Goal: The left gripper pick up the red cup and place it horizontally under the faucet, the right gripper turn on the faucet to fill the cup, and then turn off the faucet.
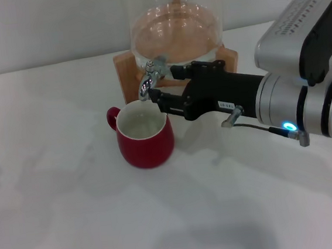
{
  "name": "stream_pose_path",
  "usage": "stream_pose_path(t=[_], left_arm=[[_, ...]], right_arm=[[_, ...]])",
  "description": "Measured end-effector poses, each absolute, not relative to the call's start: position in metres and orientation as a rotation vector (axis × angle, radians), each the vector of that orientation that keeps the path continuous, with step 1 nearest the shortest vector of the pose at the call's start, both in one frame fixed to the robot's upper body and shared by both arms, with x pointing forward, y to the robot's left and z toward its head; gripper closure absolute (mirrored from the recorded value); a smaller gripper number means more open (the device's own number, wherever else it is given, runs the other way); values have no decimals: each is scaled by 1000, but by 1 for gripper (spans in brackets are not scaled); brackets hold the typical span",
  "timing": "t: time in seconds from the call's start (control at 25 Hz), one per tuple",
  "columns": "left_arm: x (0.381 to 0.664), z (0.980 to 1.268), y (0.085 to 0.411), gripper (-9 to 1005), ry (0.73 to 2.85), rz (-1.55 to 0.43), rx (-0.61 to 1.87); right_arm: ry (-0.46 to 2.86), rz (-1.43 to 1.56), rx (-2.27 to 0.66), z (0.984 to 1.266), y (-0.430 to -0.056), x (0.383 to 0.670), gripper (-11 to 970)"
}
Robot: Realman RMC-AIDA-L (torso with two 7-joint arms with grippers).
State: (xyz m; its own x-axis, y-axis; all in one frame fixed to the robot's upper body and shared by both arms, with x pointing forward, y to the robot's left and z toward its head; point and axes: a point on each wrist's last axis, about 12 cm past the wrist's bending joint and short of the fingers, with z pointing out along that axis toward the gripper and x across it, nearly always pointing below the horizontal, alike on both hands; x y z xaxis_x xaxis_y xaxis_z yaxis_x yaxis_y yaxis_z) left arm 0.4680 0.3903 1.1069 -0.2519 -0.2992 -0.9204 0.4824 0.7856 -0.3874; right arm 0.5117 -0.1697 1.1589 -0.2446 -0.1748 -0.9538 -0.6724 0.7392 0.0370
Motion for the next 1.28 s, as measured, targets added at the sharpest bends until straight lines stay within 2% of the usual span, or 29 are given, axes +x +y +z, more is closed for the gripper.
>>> stream_pose_path(t=[0.64, 0.92, 1.08, 1.28], left_arm=[[465, 1106, 389, 133, 1669, -770, 143], [460, 1105, 393, 133, 1675, -753, 133], [461, 1105, 393, 133, 1675, -749, 133], [461, 1105, 395, 133, 1677, -742, 128]], right_arm=[[1772, 520, -651, 1162, -170, 516, 307], [1737, 553, -698, 1178, -169, 501, 307], [1740, 495, -664, 1185, -191, 499, 307], [1809, 428, -544, 1187, -245, 498, 307]])
